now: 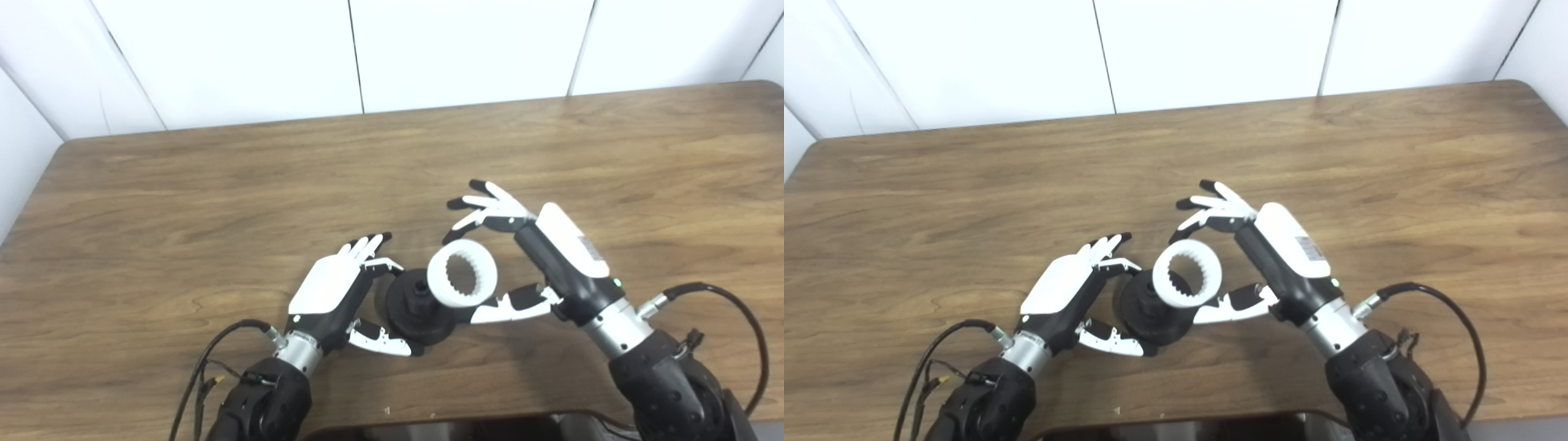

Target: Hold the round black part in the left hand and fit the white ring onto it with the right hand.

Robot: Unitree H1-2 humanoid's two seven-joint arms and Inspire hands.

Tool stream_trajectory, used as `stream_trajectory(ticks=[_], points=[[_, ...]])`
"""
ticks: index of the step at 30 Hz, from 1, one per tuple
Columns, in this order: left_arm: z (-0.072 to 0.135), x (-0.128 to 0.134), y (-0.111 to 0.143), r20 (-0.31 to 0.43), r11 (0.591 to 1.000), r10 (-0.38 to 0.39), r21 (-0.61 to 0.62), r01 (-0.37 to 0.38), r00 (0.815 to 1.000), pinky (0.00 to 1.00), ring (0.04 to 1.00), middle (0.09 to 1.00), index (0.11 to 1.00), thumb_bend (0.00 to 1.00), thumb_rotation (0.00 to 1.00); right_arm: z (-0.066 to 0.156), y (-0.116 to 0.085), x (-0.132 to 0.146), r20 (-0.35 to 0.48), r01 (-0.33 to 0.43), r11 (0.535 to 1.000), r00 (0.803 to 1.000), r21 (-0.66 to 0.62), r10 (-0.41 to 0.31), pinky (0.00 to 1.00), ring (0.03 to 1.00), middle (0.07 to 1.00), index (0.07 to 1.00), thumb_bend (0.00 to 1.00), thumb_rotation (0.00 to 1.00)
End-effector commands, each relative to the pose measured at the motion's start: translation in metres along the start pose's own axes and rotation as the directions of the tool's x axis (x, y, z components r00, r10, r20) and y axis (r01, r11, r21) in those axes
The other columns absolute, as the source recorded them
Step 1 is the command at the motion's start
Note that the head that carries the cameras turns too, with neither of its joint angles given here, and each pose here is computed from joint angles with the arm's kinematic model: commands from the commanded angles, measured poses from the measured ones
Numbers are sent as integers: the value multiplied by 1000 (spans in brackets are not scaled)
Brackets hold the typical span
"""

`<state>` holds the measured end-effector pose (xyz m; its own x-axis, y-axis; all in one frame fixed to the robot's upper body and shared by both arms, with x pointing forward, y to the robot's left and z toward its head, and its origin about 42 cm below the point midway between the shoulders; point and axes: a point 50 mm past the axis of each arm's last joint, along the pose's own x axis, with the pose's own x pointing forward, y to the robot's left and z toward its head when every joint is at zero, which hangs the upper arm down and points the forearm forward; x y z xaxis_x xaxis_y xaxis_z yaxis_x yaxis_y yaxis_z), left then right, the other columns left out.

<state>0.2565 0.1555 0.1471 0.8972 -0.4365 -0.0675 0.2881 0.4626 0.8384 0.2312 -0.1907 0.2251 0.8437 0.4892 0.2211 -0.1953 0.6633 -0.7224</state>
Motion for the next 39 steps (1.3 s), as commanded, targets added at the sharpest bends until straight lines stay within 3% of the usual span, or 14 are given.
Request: stream_trajectory(ticks=[1, 5, 18, 39], points=[[8, 7, 12, 37, 999, 49, 19, -49, 998, 1000, 1000, 1000, 643, 1000, 378, 16, -2, 6, 79, 28, 1000, 996, -3, -28, 952, 956, 830, 482, 523, 142], [9, 7, 11, 40, 999, 44, 21, -45, 998, 1000, 1000, 1000, 644, 1000, 394, 15, 7, 11, 85, 4, 1000, 996, 0, -4, 998, 956, 830, 481, 522, 144], [13, 7, 10, 41, 999, 45, 5, -45, 998, 1000, 1000, 1000, 641, 1000, 394, -2, 27, 33, 48, -33, 999, 998, -6, 33, 1000, 957, 839, 481, 521, 144], [12, 5, 10, 39, 999, 46, 3, -46, 998, 1000, 1000, 1000, 640, 1000, 386, -10, 22, 44, 29, -32, 999, 999, -32, 33, 1000, 966, 845, 481, 520, 145]])
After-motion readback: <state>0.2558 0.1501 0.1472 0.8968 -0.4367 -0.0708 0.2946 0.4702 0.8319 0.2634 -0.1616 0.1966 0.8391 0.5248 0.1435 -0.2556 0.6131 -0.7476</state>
